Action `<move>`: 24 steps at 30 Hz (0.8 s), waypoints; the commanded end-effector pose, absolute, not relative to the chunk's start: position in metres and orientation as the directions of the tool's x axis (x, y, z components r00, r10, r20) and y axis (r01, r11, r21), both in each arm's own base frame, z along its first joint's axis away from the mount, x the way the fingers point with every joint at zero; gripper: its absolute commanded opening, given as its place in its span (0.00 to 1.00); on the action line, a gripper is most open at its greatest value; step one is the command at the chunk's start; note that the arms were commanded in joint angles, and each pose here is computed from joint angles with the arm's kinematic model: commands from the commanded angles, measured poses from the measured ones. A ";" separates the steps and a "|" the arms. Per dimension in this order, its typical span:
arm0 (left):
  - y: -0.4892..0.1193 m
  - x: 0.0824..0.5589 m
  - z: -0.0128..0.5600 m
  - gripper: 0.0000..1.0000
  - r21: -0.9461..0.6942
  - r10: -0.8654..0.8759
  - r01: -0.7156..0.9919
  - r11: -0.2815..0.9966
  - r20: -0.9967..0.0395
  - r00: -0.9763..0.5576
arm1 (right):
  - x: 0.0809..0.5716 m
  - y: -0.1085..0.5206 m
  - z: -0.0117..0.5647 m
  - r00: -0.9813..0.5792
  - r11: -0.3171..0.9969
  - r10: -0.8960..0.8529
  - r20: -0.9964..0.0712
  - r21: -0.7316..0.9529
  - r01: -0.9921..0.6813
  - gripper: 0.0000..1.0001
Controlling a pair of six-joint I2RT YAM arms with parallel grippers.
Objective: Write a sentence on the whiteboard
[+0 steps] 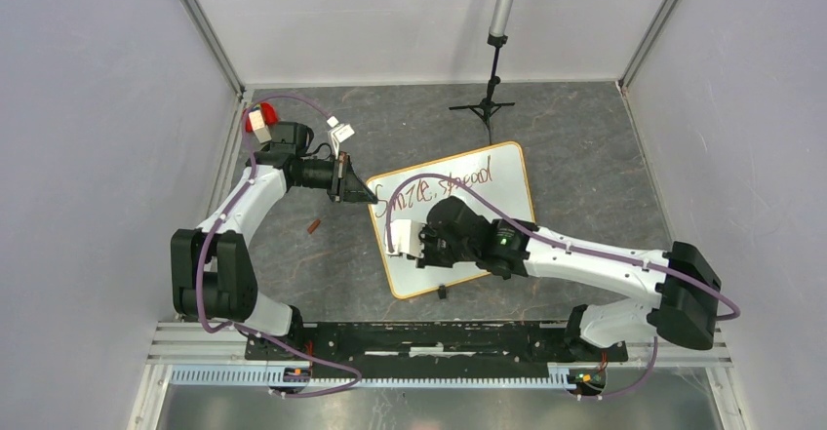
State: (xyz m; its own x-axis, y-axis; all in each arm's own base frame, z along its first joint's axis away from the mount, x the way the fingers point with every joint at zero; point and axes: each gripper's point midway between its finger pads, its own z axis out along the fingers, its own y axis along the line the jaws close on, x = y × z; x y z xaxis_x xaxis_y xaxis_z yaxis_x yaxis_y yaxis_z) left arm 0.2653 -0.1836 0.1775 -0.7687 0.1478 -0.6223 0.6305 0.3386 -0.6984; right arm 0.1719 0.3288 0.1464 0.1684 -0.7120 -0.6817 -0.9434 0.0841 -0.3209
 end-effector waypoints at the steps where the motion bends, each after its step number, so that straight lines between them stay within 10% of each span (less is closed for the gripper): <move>1: -0.182 0.274 0.175 0.02 -0.655 0.157 0.657 0.374 -0.653 -0.741 | 0.174 0.347 0.163 0.193 0.075 -0.685 -0.702 -0.331 -0.941 0.00; 24: -0.182 0.275 0.179 0.02 -0.653 0.152 0.657 0.377 -0.656 -0.739 | 0.178 0.322 0.188 0.226 0.112 -0.652 -0.723 -0.387 -0.915 0.00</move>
